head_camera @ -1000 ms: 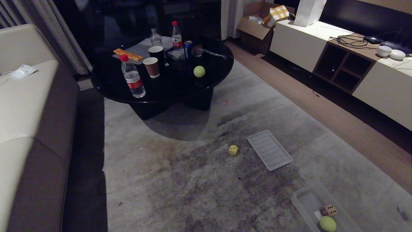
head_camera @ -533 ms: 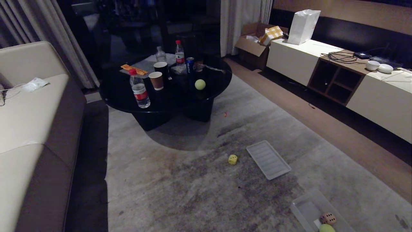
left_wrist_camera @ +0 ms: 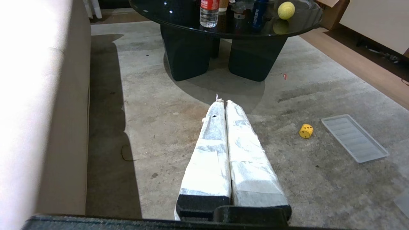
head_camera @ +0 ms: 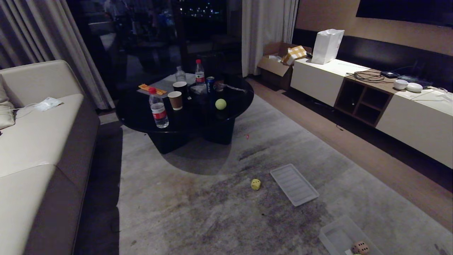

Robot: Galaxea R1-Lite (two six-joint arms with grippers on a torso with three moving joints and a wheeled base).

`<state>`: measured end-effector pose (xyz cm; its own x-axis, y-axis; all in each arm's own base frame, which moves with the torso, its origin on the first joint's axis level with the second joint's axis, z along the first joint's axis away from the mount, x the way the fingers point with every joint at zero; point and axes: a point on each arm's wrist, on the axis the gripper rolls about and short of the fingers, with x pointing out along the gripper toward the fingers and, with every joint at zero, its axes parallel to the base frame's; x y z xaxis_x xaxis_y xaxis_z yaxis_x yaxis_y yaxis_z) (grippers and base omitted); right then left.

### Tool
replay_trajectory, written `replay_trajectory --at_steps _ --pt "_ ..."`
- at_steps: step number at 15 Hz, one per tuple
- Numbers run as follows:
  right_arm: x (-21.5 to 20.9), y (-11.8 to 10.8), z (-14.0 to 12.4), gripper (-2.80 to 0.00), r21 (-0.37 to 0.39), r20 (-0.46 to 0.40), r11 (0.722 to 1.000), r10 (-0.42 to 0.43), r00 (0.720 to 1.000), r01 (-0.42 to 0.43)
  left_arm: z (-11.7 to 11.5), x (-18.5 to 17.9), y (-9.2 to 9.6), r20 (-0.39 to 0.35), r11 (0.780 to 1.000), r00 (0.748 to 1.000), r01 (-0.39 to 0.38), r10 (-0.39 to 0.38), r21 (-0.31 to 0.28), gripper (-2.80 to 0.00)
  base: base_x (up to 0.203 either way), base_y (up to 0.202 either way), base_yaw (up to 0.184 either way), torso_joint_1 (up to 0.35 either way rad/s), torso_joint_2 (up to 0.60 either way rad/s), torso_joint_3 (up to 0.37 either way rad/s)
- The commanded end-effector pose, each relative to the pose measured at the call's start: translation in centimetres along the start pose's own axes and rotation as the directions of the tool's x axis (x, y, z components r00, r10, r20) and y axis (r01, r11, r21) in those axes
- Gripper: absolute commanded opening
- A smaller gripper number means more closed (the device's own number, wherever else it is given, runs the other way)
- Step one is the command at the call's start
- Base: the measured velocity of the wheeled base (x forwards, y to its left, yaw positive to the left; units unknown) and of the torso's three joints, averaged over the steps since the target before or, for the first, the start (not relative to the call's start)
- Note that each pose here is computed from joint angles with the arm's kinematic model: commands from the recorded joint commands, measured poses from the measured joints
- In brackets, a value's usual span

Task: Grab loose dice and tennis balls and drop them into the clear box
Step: Put the toys in the box

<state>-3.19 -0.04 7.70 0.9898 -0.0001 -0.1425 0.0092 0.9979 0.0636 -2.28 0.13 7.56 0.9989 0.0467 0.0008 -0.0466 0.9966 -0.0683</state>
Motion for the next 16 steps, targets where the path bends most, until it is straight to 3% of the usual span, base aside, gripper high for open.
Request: replay_trajectory --at_steps 1,8,16 --pt "0.01 0.0 -0.01 -2.8 0.001 -0.003 1.0 0.0 1.0 0.0 -0.04 0.01 0.0 -0.001 1.0 1.0 -0.001 0.001 -0.002 -2.8 0.0 0.0 0.0 0.001 0.0 0.03" --pt "0.01 0.0 -0.01 -2.8 0.001 -0.003 1.0 -0.001 1.0 0.001 -0.04 0.02 0.0 -0.002 1.0 1.0 -0.001 0.001 -0.004 -2.8 0.012 0.0 0.0 0.001 0.0 0.001" --pt "0.01 0.0 -0.01 -2.8 0.002 -0.003 1.0 0.0 1.0 0.0 -0.04 0.02 0.0 -0.002 1.0 1.0 -0.001 0.001 -0.007 -2.8 0.158 0.0 0.001 0.002 0.0 0.003"
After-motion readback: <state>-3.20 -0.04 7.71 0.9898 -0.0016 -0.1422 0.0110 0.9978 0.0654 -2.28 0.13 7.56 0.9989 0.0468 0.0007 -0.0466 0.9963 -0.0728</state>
